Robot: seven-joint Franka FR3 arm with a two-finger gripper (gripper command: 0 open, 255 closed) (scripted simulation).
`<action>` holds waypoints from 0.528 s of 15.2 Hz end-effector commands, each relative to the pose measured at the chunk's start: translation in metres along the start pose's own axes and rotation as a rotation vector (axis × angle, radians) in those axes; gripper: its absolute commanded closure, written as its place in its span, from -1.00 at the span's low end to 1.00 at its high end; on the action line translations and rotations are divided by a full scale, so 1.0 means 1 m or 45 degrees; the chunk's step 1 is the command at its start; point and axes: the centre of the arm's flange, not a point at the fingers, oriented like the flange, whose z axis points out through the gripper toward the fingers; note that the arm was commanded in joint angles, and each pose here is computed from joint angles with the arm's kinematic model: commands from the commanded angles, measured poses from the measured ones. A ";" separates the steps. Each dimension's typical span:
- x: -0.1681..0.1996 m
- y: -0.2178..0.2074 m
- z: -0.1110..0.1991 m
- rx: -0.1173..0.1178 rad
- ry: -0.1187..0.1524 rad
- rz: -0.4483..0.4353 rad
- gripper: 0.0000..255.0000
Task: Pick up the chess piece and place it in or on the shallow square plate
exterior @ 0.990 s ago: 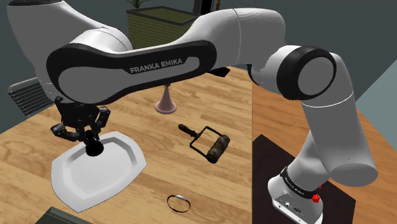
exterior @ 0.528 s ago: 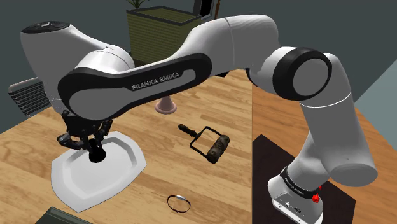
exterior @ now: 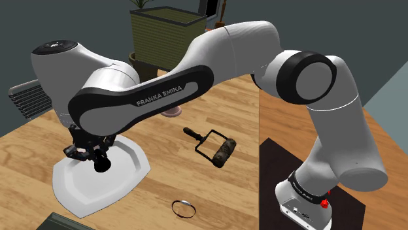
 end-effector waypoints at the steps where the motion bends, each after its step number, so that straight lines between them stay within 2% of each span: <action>1: 0.000 0.000 0.000 0.000 0.000 0.000 1.00; 5: 0.000 0.000 0.000 0.000 0.000 0.000 1.00; 6: 0.000 0.000 0.000 0.000 0.000 0.000 -1.00; 8: 0.000 0.000 0.000 0.000 0.000 0.000 -1.00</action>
